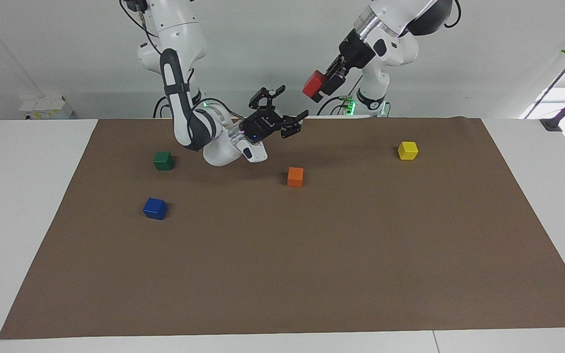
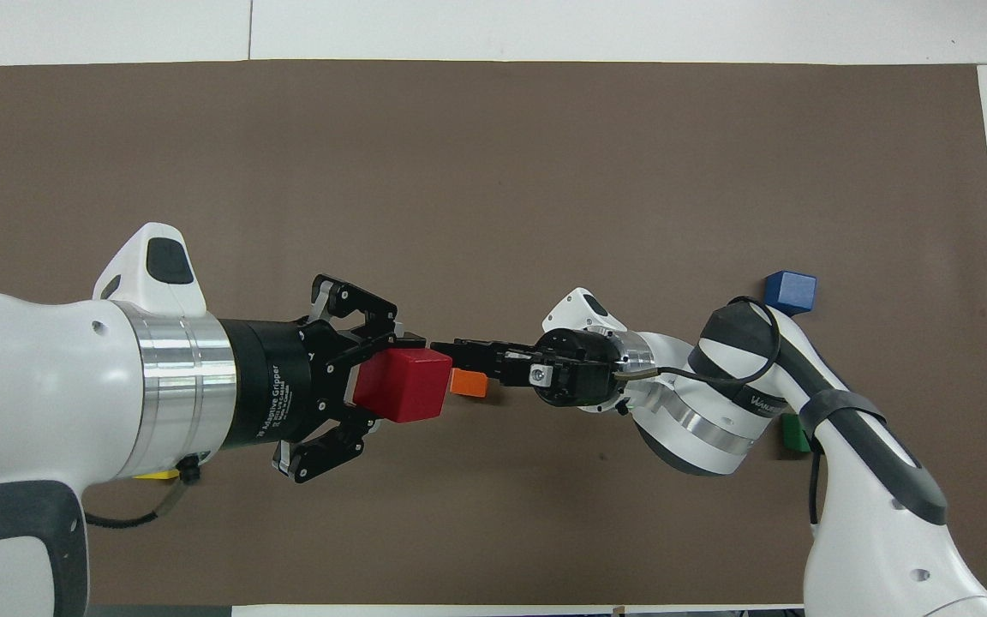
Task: Transfer red block to right arm and stack on blue block
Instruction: 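Close the right gripper on the red cube held by the left gripper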
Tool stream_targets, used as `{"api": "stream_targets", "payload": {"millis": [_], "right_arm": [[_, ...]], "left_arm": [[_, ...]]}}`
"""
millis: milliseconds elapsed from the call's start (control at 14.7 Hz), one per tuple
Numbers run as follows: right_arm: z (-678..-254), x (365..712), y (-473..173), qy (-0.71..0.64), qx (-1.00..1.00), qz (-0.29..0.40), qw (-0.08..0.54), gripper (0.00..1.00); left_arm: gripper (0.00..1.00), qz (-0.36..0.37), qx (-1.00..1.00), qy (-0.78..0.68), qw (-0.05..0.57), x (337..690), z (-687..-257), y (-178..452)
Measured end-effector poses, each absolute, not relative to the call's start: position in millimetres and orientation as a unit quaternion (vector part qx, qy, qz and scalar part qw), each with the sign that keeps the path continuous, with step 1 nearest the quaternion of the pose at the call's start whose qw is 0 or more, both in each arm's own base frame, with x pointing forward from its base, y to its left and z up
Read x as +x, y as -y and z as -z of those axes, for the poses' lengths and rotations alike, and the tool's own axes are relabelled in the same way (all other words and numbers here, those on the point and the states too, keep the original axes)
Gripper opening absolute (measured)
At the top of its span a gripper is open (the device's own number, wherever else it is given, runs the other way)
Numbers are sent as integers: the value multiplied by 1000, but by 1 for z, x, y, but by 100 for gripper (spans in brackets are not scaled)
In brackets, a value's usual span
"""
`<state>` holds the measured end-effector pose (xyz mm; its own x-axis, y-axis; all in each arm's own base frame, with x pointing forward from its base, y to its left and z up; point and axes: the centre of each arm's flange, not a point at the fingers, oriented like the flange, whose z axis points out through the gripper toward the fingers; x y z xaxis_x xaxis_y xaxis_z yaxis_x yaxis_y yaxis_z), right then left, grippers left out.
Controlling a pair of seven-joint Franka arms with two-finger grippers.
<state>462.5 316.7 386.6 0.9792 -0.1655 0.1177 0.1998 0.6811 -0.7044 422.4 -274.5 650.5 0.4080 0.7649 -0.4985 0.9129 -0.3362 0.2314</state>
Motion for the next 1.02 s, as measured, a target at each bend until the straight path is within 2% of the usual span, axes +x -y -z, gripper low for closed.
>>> {"api": "stream_targets", "payload": {"millis": [817, 885, 1021], "right_arm": [[-403, 452, -357, 23, -365, 130, 922, 100], [-403, 453, -357, 24, -365, 131, 922, 93], [-404, 453, -357, 25, -364, 132, 922, 70]], "left_arm": [[54, 150, 806, -519, 243, 415, -646, 281], [54, 150, 806, -519, 243, 415, -645, 281], [54, 150, 806, -519, 243, 415, -645, 281]]}}
